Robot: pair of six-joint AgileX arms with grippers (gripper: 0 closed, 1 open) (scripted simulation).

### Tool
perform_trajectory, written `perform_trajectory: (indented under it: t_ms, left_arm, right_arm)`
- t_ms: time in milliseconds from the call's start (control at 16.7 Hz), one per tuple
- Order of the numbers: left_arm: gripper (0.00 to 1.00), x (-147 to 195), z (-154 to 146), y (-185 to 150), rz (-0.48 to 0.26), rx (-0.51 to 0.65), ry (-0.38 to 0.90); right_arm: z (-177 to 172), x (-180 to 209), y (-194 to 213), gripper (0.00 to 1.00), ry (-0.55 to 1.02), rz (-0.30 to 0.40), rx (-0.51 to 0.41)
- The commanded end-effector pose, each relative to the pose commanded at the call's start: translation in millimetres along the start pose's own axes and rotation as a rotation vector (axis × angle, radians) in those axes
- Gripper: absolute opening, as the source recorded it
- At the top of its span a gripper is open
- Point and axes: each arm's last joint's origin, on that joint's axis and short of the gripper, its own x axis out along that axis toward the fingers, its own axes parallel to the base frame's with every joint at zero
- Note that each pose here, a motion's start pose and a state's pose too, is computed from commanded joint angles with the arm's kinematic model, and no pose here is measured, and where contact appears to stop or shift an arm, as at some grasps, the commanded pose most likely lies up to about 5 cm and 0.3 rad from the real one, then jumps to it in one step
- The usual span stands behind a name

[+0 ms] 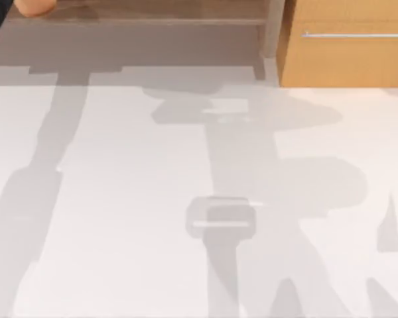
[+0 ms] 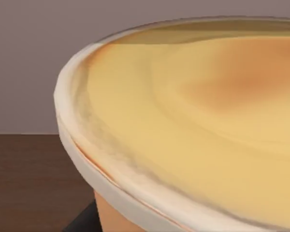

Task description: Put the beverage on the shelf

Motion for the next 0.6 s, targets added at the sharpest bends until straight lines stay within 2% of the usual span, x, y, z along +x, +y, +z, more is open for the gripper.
perform_trajectory:
  t_ms: [300, 600]
  left_arm:
    - [0.00, -0.1, 16.9, 16.2, -0.017, 0.004, 0.017]
    - [0.00, 0.7, 14.9, 14.5, -0.020, 0.007, 0.023]
  right_arm:
    - [0.0, 0.0, 0.0, 1.00, 0.000, 0.000, 0.000]
    - [0.0, 0.0, 0.0, 1.00, 0.000, 0.000, 0.000]
